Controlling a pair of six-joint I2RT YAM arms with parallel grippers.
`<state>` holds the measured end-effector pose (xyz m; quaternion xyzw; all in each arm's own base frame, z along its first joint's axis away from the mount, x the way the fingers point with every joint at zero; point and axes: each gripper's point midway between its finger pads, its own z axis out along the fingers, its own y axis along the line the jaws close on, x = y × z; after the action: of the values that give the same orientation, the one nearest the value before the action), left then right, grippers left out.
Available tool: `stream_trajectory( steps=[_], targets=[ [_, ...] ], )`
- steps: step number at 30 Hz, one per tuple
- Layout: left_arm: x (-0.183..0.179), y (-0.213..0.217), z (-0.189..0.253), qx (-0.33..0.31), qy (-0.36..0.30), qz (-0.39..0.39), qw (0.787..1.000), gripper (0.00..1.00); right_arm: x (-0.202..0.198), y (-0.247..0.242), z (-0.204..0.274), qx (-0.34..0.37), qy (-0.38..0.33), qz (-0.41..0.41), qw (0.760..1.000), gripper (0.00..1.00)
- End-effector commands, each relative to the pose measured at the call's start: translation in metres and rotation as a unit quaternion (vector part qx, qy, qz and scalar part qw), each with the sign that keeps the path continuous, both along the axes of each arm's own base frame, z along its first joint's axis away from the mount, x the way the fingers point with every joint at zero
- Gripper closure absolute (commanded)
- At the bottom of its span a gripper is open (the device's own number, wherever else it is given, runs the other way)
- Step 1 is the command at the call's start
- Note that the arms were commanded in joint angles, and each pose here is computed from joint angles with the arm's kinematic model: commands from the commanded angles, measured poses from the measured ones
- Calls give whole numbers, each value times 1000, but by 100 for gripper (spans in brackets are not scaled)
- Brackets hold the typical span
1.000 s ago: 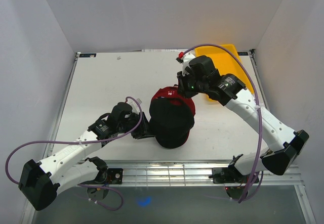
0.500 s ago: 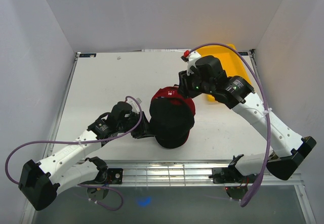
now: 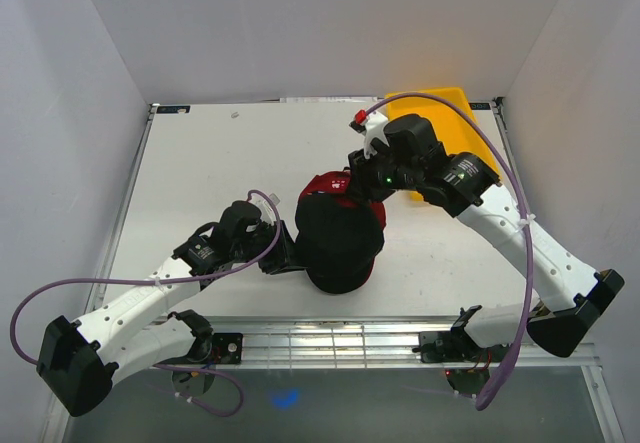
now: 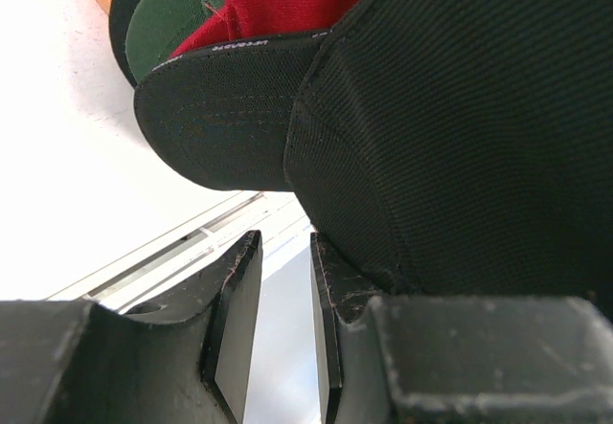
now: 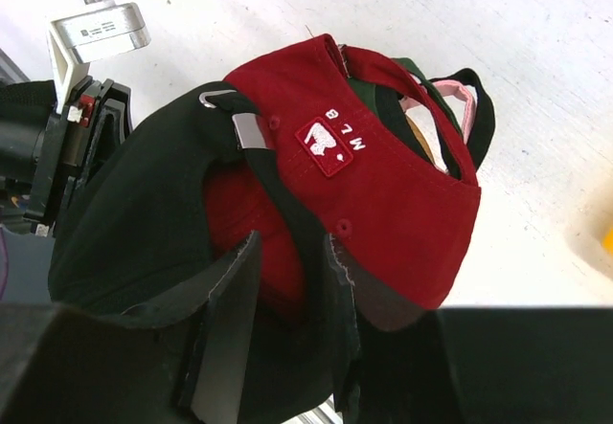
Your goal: Stack the hats
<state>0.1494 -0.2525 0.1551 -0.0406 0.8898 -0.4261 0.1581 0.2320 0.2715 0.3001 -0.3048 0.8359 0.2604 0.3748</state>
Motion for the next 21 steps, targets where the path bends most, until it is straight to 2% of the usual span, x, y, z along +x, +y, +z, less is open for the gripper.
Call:
stream_trajectory(
  steps=[1, 21],
  targets=[
    [6, -5, 19, -15, -27, 1, 1000, 63, -5, 1, 5, 7, -8, 19, 1000, 61],
    [5, -4, 21, -19, -29, 2, 999, 63, -4, 3, -15, -14, 9, 25, 1000, 62]
  ],
)
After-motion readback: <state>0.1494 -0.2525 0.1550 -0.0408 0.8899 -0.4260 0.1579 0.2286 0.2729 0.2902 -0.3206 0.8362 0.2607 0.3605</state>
